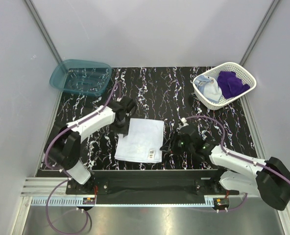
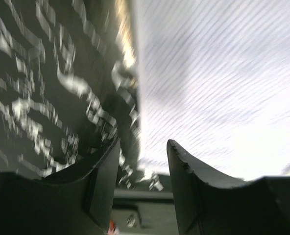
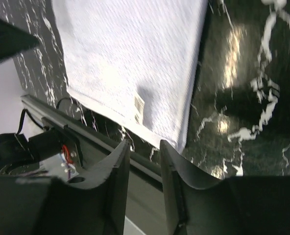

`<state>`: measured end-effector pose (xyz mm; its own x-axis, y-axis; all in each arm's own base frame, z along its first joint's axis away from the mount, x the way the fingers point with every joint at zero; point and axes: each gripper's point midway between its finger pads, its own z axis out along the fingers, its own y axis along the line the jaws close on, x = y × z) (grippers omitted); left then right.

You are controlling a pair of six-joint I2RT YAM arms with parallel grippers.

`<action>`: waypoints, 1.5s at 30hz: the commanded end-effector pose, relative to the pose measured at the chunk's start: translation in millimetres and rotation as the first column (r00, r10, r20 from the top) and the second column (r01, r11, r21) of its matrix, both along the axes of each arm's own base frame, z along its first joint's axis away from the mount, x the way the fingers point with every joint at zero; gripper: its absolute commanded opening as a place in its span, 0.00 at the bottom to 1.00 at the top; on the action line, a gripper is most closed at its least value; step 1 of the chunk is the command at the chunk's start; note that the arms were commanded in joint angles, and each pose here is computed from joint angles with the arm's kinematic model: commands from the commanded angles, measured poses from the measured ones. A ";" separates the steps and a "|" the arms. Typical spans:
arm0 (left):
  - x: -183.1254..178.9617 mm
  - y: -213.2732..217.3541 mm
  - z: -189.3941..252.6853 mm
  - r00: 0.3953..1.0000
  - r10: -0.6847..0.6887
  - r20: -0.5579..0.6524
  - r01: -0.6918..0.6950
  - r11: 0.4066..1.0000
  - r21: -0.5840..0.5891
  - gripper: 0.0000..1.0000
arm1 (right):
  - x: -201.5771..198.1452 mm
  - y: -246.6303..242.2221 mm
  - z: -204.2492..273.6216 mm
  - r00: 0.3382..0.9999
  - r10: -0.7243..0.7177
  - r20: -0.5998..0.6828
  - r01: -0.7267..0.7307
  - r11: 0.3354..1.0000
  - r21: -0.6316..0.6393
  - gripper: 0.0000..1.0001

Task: Fold and stack the towels
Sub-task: Fold the towel

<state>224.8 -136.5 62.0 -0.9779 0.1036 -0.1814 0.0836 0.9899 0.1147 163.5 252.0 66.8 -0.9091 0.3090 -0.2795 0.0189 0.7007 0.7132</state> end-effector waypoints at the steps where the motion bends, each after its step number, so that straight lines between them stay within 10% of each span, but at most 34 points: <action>1: 50.5 -24.9 11.8 0.994 -0.054 0.100 0.064 0.993 -0.097 0.49 | 33.5 1.2 17.7 0.991 -0.004 0.134 0.019 0.994 -0.110 0.35; 14: 139.1 -30.7 -34.8 0.998 0.049 0.031 -0.039 0.965 -0.260 0.47 | 174.2 7.1 -33.6 0.984 0.133 0.115 -0.086 0.933 -0.349 0.24; 29: 203.1 -20.0 19.9 0.970 -0.092 0.227 0.132 0.976 -0.172 0.59 | 215.1 -26.3 -5.7 0.956 0.276 0.103 -0.224 0.908 -0.354 0.35; 45: 216.4 -41.6 -22.7 0.930 -0.310 0.198 0.366 0.835 -0.410 0.61 | 223.4 -32.9 -16.8 0.880 0.468 0.086 -0.436 0.865 -0.247 0.51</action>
